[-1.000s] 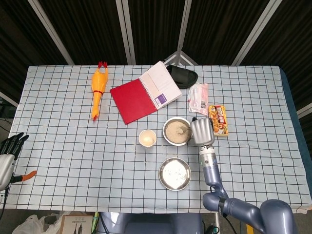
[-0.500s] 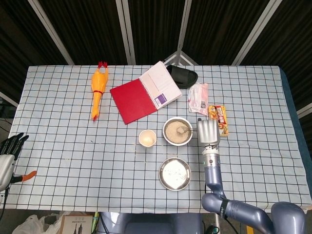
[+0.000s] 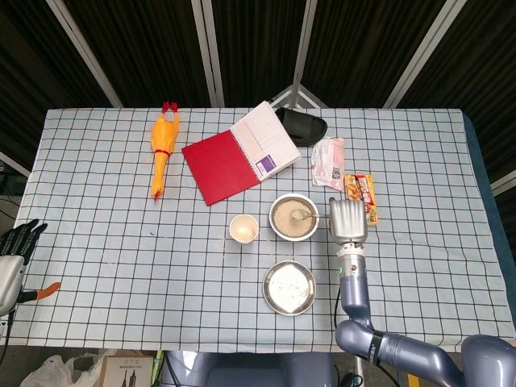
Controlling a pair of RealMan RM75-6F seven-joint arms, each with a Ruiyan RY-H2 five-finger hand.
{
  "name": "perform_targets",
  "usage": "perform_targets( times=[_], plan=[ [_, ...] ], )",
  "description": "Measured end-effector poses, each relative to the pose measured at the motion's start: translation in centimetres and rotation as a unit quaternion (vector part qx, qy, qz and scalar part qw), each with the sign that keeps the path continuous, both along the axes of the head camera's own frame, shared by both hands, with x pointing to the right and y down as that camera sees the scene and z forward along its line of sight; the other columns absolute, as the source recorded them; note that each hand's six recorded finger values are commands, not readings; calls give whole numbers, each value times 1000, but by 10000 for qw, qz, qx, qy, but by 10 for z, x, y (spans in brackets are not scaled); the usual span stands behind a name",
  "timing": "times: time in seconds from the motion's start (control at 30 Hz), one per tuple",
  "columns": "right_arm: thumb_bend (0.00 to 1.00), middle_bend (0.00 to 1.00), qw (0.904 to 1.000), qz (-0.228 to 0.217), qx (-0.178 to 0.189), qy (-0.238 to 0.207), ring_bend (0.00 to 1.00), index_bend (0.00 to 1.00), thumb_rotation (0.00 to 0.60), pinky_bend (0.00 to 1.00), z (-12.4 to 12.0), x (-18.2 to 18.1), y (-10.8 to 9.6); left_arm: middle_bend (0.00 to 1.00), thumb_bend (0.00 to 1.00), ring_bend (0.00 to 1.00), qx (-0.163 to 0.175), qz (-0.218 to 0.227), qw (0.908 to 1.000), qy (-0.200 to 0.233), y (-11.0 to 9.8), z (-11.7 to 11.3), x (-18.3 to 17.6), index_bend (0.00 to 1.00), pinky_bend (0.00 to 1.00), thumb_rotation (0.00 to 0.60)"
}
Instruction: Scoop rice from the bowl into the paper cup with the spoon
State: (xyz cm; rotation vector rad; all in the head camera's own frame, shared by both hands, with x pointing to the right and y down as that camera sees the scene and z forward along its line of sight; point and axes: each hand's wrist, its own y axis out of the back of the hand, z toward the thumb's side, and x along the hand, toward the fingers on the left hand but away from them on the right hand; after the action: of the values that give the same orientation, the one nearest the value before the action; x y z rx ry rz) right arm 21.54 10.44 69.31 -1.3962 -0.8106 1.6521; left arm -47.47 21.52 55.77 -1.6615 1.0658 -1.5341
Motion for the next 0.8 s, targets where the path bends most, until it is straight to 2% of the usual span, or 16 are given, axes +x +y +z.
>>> perform_targets(
  times=[0.43, 0.8],
  plan=[
    [496, 922, 9997, -128, 215, -28, 980, 664, 600, 885, -19, -15, -11, 0, 0, 0, -12, -35, 10000, 25, 0, 0, -1, 0, 0, 600],
    [497, 922, 9980, -504, 384, -17, 980, 669, 600, 885, -47, -56, -18, 0, 0, 0, -47, -74, 9999, 86, -1, 0, -1, 0, 0, 600]
  ],
)
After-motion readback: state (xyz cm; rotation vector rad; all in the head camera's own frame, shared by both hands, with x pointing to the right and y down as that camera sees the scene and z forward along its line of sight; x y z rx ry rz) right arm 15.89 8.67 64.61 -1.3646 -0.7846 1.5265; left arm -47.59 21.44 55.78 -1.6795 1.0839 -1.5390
